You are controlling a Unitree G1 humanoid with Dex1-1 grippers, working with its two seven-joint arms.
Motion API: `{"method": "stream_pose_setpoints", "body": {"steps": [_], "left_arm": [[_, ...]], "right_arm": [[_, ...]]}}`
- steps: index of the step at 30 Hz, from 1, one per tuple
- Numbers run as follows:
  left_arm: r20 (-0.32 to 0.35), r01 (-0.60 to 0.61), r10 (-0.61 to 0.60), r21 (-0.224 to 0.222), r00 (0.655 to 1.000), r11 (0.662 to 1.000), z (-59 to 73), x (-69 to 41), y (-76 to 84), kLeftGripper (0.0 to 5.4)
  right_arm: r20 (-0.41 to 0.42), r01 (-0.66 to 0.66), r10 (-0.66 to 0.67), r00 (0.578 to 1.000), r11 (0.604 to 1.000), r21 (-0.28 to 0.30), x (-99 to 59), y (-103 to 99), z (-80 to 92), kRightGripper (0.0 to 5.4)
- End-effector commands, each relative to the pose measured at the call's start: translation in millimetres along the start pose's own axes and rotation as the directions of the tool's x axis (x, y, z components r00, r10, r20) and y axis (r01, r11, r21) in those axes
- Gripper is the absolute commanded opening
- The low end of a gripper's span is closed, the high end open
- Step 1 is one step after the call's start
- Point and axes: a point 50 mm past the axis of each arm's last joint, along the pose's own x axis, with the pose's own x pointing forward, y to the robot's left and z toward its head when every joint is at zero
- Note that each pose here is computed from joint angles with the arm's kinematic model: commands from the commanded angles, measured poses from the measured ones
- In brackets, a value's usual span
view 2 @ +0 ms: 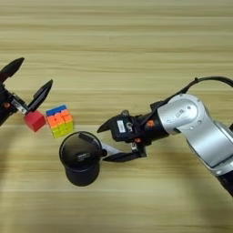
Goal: Move the objects on the table
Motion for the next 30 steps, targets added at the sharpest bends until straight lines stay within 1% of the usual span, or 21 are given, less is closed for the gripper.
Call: {"method": "stream_pose_setpoints", "body": {"steps": [1,14,23,30], "left_arm": [[-0.017,0.008,-0.008,0.003,1.000,1.000,-1.0,-0.6,-0.6,5.40],[-0.019,0.009,-0.009,0.003,1.000,1.000,-1.4,-1.0,0.6,5.40],[-0.018,0.011,-0.011,0.008,1.000,1.000,0.1,-1.2,3.2,5.40],[-0.019,0.013,-0.013,0.006,1.000,1.000,0.0,-2.0,5.7,5.40]], "right_arm": [[0.001,0.038,-0.038,0.999,0.999,-0.031,-7.2,-6.3,6.3,3.94],[0.045,0.138,-0.139,0.989,0.990,0.031,-18.0,-4.9,-1.2,5.37],[0.067,0.226,-0.236,0.969,0.965,0.134,-21.3,7.0,-21.0,5.37],[0.067,0.272,-0.288,0.955,0.944,0.187,-19.7,11.6,-33.0,5.37]]}}
